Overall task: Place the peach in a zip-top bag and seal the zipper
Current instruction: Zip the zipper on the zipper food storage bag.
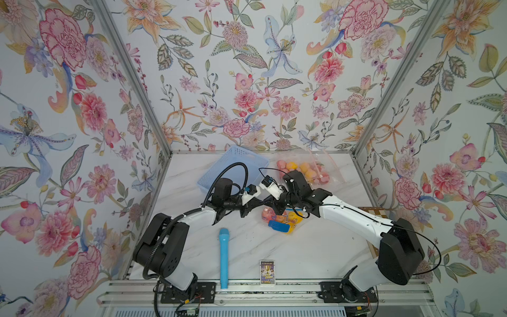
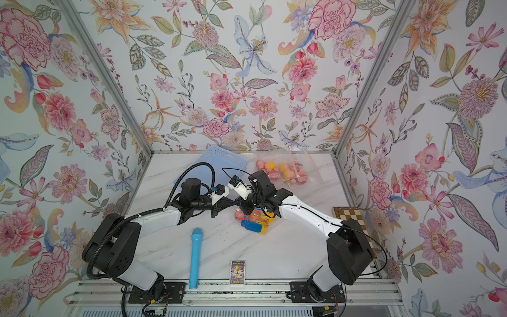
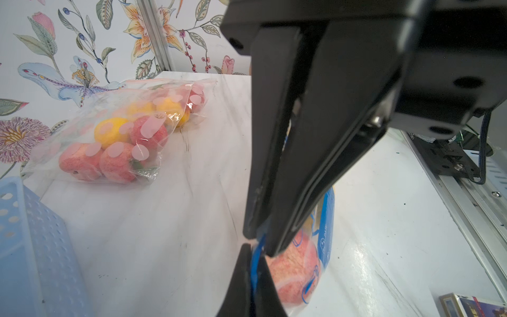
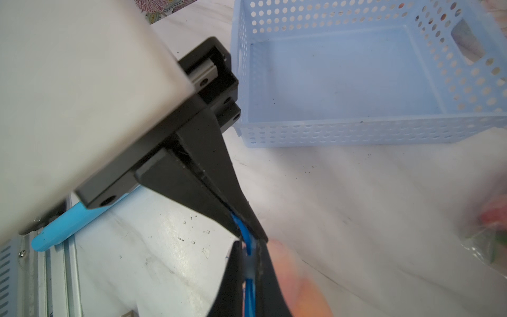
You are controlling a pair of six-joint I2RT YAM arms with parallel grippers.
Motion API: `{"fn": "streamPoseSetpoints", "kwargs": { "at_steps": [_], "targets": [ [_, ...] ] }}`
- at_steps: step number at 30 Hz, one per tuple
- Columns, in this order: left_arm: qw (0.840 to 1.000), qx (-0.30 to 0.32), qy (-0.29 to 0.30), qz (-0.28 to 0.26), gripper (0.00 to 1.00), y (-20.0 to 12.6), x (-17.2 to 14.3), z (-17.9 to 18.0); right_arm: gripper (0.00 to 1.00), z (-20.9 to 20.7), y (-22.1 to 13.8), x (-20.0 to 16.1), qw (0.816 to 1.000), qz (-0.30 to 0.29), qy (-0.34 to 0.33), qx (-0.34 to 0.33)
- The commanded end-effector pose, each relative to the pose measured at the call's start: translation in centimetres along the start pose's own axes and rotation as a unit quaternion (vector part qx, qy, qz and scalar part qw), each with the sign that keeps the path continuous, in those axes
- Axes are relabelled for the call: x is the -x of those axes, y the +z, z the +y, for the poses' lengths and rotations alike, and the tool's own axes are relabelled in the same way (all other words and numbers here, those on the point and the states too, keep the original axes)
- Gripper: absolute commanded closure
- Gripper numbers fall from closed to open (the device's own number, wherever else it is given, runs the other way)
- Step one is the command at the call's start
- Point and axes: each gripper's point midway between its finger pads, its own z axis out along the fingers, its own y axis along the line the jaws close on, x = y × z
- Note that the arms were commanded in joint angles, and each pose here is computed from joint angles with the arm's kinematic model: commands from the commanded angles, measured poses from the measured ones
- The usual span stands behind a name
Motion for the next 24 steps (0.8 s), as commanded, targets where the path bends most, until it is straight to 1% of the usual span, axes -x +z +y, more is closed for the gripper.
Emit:
{"fn": "streamPoseSetpoints", "kwargs": {
  "at_steps": [1, 8, 11, 18, 24],
  "targets": [
    [0.999, 0.052, 0.003, 0.0, 1.0, -1.9, 0.3, 1.9, 0.94, -0.7, -1.3, -1.4, 0.999, 0.017, 0.009, -0.029],
    [0.996, 0.085, -0.005, 0.011, 1.0, -2.7, -0.5, 2.9, 0.94, -1.1, -2.4, -2.2, 0.998, 0.02, 0.016, -0.049],
    [0.994, 0.109, -0.009, 0.01, 1.0, -3.0, -0.6, 3.7, 0.95, -1.5, -3.0, -2.7, 0.998, 0.022, 0.024, -0.062],
    [0.984, 0.175, -0.022, 0.017, 1.0, -4.0, -1.4, 5.8, 0.95, -2.0, -4.4, -4.1, 0.994, 0.021, 0.046, -0.091],
    [0.975, 0.219, -0.035, 0.021, 1.0, -4.8, -1.8, 7.3, 0.95, -2.4, -5.5, -5.5, 0.991, 0.022, 0.069, -0.117]
  ]
}}
